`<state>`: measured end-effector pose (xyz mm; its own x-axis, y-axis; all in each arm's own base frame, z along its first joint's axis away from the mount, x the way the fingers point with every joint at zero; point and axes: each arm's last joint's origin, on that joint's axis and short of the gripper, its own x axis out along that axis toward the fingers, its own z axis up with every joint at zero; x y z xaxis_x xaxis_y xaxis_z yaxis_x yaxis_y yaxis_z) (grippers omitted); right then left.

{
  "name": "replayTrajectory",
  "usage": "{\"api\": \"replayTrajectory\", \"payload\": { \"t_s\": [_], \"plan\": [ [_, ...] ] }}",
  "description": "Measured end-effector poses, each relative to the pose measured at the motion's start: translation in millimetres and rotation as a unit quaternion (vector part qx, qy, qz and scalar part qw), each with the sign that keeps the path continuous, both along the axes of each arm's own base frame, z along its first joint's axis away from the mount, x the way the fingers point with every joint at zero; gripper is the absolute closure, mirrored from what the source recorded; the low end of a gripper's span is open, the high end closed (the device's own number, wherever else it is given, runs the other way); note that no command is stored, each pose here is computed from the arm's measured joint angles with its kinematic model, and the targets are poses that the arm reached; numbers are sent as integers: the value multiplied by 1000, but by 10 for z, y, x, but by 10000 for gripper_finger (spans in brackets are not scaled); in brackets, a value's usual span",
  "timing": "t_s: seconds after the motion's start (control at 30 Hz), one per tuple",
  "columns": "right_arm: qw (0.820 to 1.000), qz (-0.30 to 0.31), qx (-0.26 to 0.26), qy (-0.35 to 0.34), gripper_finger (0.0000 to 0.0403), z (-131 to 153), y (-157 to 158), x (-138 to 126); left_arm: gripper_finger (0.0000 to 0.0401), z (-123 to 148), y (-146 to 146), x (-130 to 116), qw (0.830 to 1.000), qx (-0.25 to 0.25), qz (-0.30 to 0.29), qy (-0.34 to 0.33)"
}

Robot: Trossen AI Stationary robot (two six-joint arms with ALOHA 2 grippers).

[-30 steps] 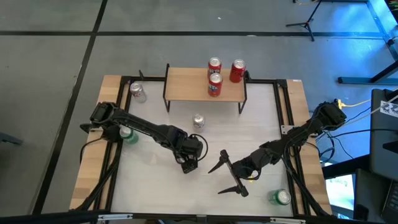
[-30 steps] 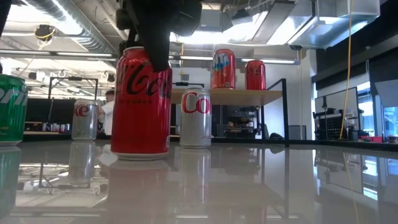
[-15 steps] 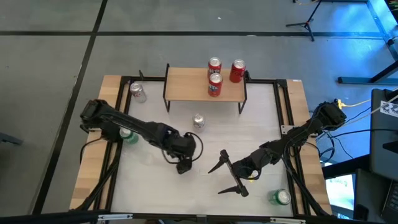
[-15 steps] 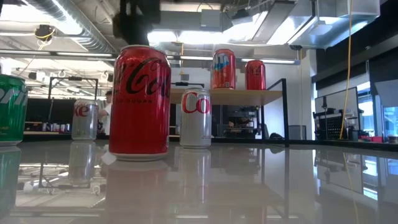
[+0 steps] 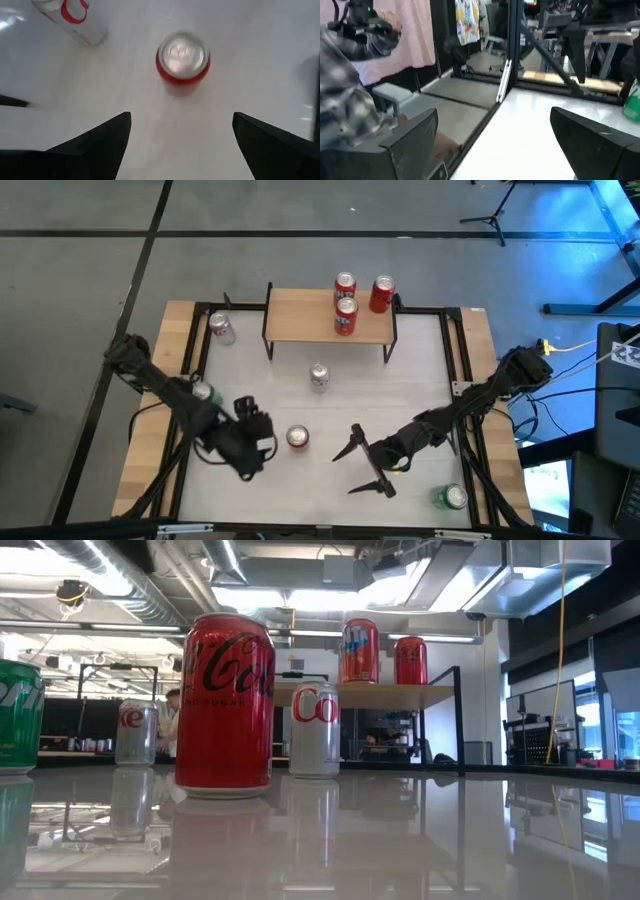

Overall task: Place canned beverage on shelf
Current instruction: Put the red soda can on the shelf and align with the other red soda can

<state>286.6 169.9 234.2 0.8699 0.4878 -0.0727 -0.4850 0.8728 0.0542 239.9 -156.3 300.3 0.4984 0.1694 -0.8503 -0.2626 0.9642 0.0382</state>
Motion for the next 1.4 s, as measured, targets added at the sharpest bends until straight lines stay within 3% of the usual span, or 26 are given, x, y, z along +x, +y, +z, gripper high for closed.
{"api": "replayTrajectory", "payload": {
  "t_s": [0.33, 0.5, 0.67, 0.93, 1.23, 1.4],
  "plan": [
    [1000, -21, 3, -4, 19, -166, 84, 174, 63, -953, -193, -261, 997, 47, -57, -37],
    [992, -117, -30, 28, 19, -287, 101, 311, 63, -1306, -109, -317, 992, 69, -51, -94],
    [971, -227, -59, 45, 20, -402, 71, 425, 63, -1570, 40, -332, 989, 56, -46, -133],
    [940, -324, -57, 90, 20, -796, -80, 562, 63, -1693, 284, -276, 988, 73, -13, -138],
    [952, -284, -29, 113, 20, -1005, -145, 718, 64, -1593, 185, -148, 965, 29, -133, -226],
    [942, -318, -33, 99, 20, -985, -99, 852, 64, -1620, 158, -120, 962, 17, -140, -233]
  ]
}}
